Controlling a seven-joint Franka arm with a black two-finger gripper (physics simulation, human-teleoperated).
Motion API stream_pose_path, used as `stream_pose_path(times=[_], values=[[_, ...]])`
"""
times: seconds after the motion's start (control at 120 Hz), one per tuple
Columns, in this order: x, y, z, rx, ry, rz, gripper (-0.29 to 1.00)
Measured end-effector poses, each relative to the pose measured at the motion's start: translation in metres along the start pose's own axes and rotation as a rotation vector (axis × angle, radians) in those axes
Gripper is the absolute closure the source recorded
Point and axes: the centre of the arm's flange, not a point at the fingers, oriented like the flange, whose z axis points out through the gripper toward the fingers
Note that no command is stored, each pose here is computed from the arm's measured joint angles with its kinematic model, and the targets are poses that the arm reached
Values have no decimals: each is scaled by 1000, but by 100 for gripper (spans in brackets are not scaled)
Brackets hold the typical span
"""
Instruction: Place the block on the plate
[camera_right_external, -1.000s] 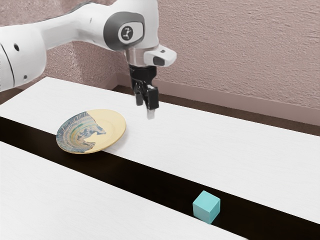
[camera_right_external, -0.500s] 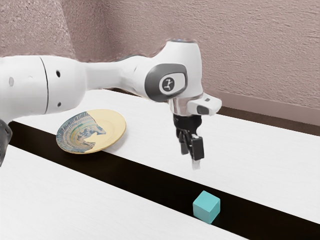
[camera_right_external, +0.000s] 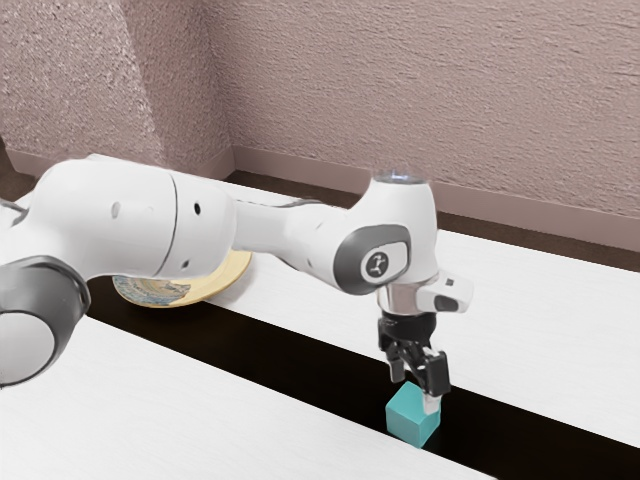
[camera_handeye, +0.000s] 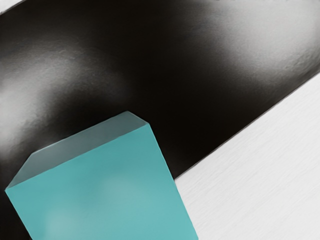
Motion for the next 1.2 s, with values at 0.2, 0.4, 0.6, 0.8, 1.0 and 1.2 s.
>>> stream_pose_path(times=[0.2,0.4,0.6,0.8,1.0,1.2], values=[[6,-10,14,2,-2,-117,0],[8,-24,30,2,-14,-216,0],[12,-29,56,-8,-26,-284,0],[14,-29,59,-11,-15,-324,19],[10,-30,57,-9,-13,-356,25],[-1,-34,38,-13,0,-383,28]])
